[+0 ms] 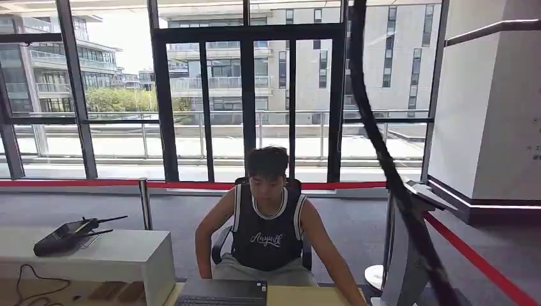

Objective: Pass the card to the sensor for recognition and then transmit it.

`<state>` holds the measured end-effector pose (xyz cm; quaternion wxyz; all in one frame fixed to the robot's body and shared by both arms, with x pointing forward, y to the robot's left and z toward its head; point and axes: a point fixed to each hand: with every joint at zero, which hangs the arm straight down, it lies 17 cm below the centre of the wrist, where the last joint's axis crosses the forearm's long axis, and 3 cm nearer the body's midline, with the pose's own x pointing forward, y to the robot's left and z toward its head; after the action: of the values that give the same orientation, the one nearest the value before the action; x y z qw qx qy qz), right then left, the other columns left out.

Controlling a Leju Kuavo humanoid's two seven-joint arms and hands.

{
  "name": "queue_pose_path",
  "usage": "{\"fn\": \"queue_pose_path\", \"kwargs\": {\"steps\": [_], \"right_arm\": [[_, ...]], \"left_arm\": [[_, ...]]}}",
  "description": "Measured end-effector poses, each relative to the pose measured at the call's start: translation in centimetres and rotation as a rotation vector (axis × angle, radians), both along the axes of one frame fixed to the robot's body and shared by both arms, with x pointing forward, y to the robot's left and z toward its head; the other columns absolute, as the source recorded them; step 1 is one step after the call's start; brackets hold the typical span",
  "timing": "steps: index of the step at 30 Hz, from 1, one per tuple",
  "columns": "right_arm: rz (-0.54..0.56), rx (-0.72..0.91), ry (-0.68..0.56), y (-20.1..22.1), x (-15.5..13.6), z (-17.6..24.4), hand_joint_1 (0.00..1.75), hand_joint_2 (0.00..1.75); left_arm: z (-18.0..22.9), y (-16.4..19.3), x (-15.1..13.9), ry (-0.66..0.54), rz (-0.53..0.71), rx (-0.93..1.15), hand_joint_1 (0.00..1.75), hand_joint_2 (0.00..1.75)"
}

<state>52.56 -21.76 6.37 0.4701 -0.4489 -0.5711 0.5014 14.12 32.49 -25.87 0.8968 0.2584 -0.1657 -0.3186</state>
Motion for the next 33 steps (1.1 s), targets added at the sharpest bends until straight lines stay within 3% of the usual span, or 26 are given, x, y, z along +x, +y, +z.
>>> {"fn": "queue_pose_path", "kwargs": {"steps": [21,23,24,25,33], "right_arm": [[0.012,0.010,-0.001,0.5,0.1,0.2,0.00,1.75],[0.015,0.012,0.004,0.6,0.1,0.1,1.52,1.75],[0.016,0.014,0.007,0.6,0.1,0.1,1.52,1.75],[0.017,0.017,0.012,0.6,0.1,0.0,1.73,1.75],[0.024,0.031,0.033,0.9,-0.1,-0.4,1.75,1.75]], "left_arm": [[0.0,-0.2,0.3,-0.006,-0.016,-0.003,0.00,0.00],[0.1,-0.2,0.3,-0.007,-0.019,-0.003,0.00,0.00],[0.1,-0.2,0.3,-0.007,-0.019,-0.003,0.00,0.00],[0.1,-0.2,0.3,-0.007,-0.019,-0.003,0.00,0.00],[0.1,-0.2,0.4,-0.009,-0.019,-0.003,0.00,0.00]]}}
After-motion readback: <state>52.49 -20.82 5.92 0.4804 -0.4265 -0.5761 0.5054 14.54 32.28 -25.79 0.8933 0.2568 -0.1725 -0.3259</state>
